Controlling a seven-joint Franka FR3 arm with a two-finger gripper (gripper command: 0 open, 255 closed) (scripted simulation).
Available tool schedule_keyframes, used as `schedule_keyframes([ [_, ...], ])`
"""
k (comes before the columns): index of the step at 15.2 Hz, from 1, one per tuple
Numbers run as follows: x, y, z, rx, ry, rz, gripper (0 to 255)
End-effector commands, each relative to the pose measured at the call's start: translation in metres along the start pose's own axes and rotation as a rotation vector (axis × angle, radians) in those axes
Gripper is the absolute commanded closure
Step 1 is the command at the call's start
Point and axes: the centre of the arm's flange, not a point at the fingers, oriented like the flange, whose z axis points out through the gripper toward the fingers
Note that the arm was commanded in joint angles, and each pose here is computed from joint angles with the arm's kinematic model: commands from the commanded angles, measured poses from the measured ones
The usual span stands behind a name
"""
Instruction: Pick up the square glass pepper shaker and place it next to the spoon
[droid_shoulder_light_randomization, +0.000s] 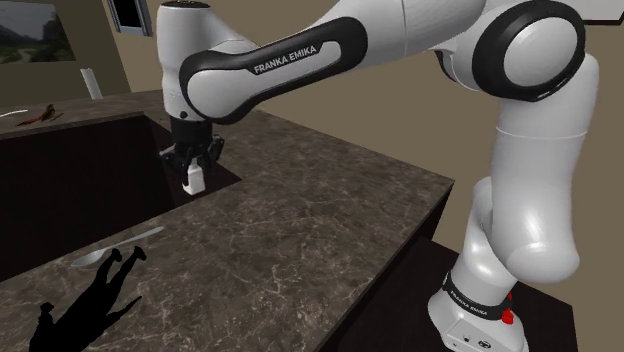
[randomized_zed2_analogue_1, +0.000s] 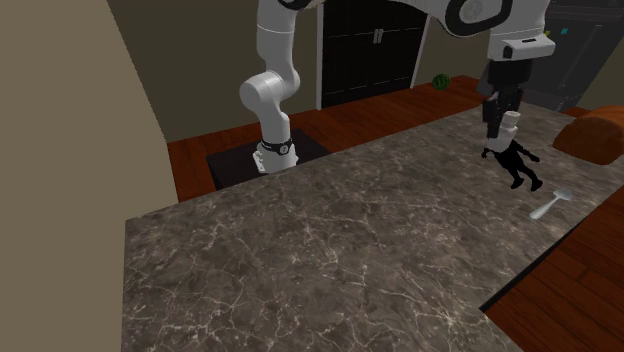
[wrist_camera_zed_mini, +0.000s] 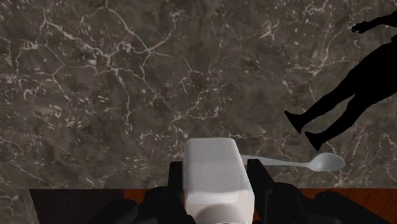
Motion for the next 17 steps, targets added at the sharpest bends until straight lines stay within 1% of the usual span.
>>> schedule_keyframes([
  [1, 0.007, -0.026, 0.005, 0.000, 0.000, 0.001, 255],
  [2, 0.011, -0.045, 0.006, 0.000, 0.000, 0.001, 255],
  [17, -0.009, -0.042, 0.083, 0.000, 0.000, 0.001, 255],
])
